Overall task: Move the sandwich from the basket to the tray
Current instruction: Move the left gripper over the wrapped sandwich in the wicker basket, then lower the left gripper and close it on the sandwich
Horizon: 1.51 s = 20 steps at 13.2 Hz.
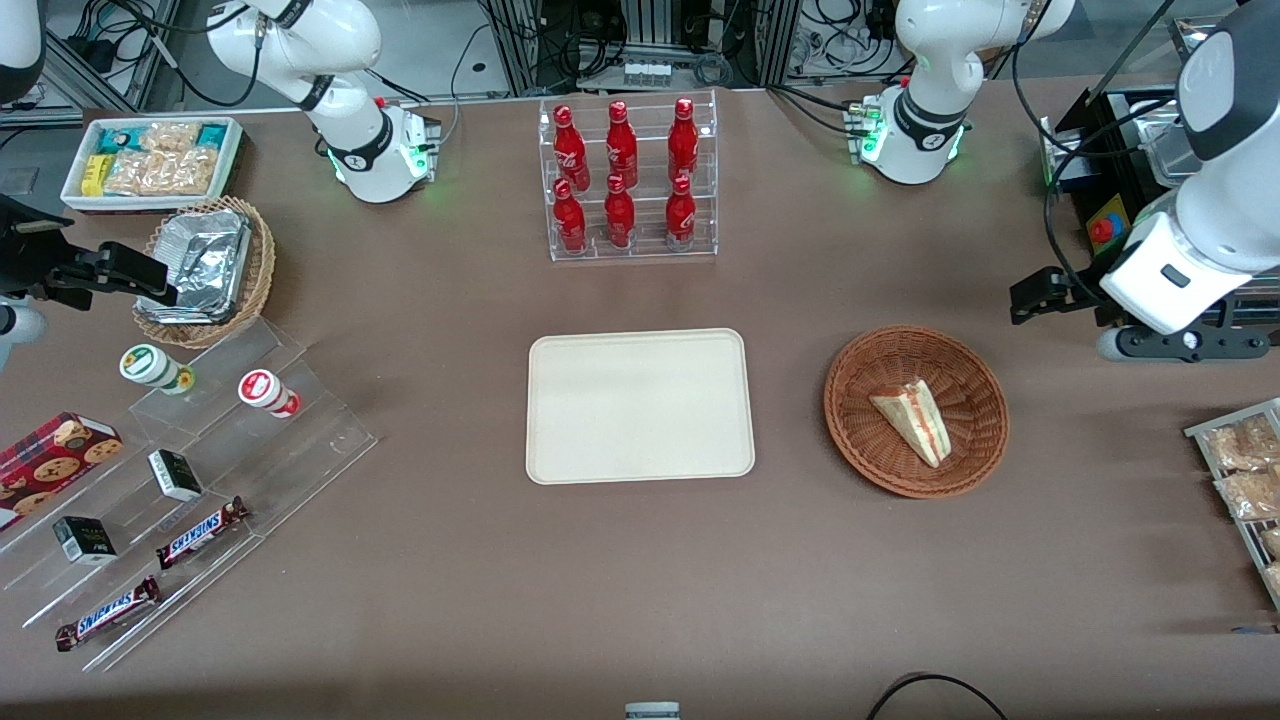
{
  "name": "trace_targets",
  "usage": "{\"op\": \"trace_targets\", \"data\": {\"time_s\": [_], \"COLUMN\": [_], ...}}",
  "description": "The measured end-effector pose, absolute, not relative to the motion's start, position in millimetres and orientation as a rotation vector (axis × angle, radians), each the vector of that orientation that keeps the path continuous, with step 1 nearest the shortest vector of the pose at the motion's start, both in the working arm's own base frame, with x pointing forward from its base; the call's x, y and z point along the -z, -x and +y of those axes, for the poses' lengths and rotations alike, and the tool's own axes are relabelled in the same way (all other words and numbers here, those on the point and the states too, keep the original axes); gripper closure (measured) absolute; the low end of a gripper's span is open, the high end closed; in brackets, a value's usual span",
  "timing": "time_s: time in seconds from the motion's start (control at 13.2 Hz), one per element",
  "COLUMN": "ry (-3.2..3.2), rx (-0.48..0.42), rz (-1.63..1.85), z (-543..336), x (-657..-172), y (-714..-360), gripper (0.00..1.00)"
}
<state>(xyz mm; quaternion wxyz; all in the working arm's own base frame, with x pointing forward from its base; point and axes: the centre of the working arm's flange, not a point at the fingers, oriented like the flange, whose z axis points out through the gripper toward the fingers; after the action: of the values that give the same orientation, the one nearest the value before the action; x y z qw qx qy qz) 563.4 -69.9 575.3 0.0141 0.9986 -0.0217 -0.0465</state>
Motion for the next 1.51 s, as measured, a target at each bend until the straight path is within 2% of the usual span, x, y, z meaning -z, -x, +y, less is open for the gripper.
{"op": "trace_targets", "data": {"time_s": [0.38,0.61,0.76,1.13,1.51], "ry": [-3.108,-3.094,-3.085,-3.091,-3.044], "rx": [0.167,0.272,0.285,0.178,0.056], "rz": [-0.079,-0.075,-0.069,0.108,0.557], "z": [-73.7,-72.2,-72.0,-86.9,-105.8], "x": [-568.6,-518.8,-473.8,-376.6,-333.9], "y": [-564.0,-575.5,-584.3,-572.9,-548.9], "gripper": [0.0,0.0,0.0,0.0,0.0]}}
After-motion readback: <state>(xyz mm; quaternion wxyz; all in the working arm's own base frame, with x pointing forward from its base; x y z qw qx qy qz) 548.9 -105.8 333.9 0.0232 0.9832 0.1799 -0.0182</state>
